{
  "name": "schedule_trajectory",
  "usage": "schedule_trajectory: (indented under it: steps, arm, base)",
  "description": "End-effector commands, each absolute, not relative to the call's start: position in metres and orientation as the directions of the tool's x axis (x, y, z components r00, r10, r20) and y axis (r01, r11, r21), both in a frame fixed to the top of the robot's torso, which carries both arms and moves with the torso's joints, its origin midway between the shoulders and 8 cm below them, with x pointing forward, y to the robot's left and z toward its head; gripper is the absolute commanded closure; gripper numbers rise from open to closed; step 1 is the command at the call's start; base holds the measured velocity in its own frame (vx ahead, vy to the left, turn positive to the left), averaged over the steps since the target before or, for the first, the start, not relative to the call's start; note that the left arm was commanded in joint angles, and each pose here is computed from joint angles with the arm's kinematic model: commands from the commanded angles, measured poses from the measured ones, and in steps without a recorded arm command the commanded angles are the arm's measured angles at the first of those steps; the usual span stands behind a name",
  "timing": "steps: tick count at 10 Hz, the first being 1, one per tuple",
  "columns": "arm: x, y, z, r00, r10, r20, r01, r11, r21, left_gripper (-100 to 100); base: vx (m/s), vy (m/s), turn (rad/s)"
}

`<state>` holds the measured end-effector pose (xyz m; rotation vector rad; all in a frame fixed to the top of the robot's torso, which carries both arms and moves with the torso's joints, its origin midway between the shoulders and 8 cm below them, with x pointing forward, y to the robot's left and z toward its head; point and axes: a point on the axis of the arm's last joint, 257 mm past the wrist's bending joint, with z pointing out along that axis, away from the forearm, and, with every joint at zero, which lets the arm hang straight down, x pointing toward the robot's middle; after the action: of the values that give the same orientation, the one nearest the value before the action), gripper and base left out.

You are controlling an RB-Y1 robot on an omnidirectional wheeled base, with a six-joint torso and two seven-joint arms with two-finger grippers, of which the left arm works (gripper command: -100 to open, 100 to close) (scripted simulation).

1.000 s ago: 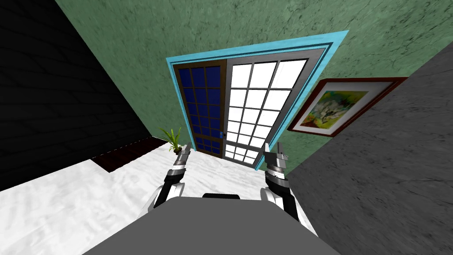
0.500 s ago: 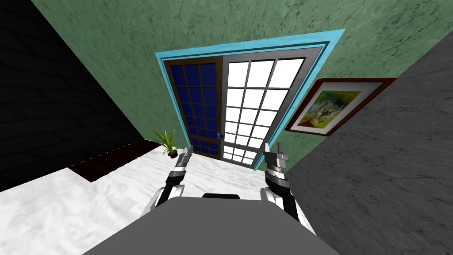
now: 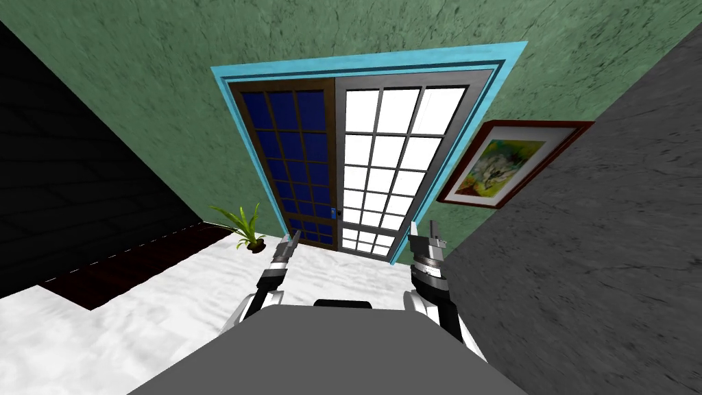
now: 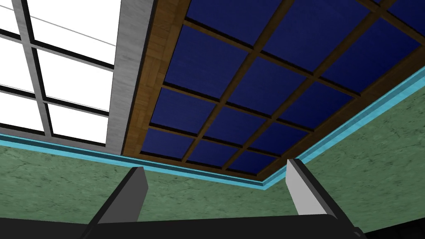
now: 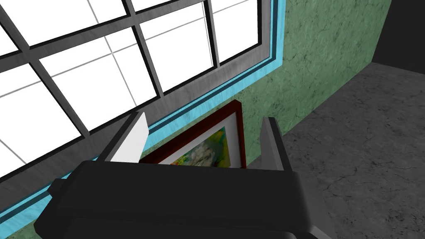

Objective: Pull the door open

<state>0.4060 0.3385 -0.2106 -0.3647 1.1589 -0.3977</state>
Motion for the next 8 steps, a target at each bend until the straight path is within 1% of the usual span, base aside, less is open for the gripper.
schedule_trajectory:
  steps: [1, 3, 8]
  arm:
    - [0.408, 0.339, -0.227, 0.327, -0.439, -0.837, 0.083, 0.895, -0.437, -100]
    - [0.408, 0.341, -0.239, 0.311, -0.415, -0.855, 0.063, 0.907, -0.417, -100]
    - [0.406, 0.349, -0.285, 0.237, -0.296, -0.925, -0.009, 0.952, -0.307, -100]
  base:
    - [0.117, -0.008, -0.105]
    - [0.059, -0.005, -0.052]
    - [0.099, -0.001, -0.107]
